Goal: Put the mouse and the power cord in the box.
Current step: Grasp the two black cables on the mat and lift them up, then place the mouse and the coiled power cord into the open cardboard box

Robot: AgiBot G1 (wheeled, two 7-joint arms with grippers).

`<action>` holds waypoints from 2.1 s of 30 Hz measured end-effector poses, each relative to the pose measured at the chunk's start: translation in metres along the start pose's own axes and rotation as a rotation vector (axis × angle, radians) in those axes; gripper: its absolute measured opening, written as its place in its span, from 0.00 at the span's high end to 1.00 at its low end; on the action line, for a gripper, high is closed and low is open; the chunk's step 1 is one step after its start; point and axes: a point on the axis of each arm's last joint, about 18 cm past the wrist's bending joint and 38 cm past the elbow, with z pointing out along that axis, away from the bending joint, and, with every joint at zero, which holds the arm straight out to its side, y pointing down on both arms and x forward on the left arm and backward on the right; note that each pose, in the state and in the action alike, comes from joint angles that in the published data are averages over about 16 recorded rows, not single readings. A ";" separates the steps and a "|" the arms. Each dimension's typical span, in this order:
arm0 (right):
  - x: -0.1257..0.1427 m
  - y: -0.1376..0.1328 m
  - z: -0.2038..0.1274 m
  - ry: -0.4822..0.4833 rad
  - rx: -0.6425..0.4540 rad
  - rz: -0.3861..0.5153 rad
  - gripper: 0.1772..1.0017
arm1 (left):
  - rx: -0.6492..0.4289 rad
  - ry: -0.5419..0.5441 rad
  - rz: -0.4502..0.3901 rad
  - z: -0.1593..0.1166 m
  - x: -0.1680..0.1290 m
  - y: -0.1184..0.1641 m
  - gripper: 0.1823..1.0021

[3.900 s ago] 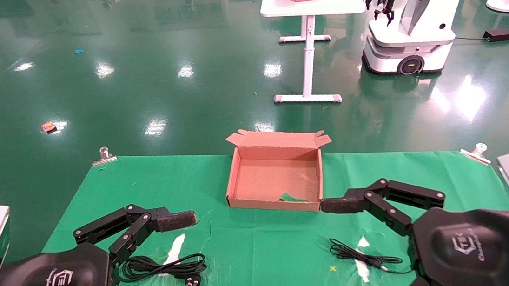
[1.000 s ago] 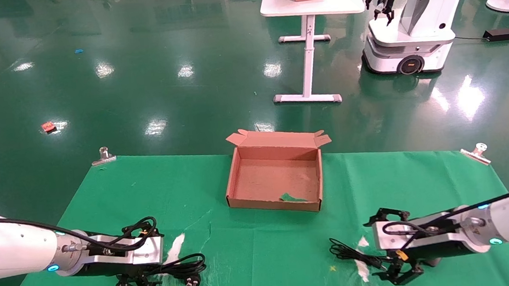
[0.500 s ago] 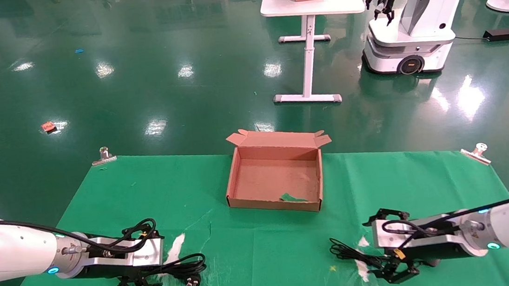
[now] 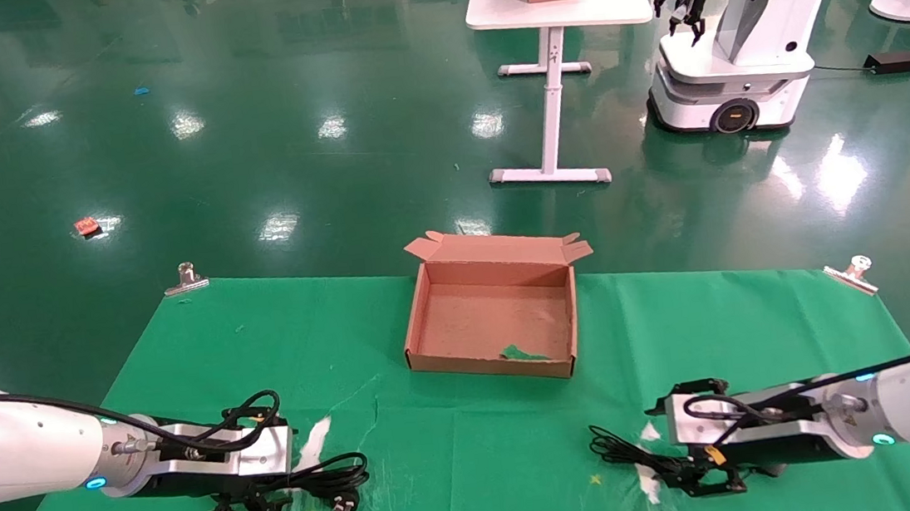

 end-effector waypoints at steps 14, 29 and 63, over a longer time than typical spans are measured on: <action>0.000 0.000 0.000 -0.002 -0.001 -0.002 0.63 | -0.001 0.000 0.001 0.000 0.000 0.000 0.54; 0.008 0.000 -0.010 0.020 0.008 0.005 0.92 | 0.014 -0.012 -0.019 -0.006 -0.004 0.001 0.87; 0.178 -0.172 -0.066 0.451 0.190 -0.101 0.97 | 0.486 -0.572 -0.324 -0.148 -0.195 -0.124 0.90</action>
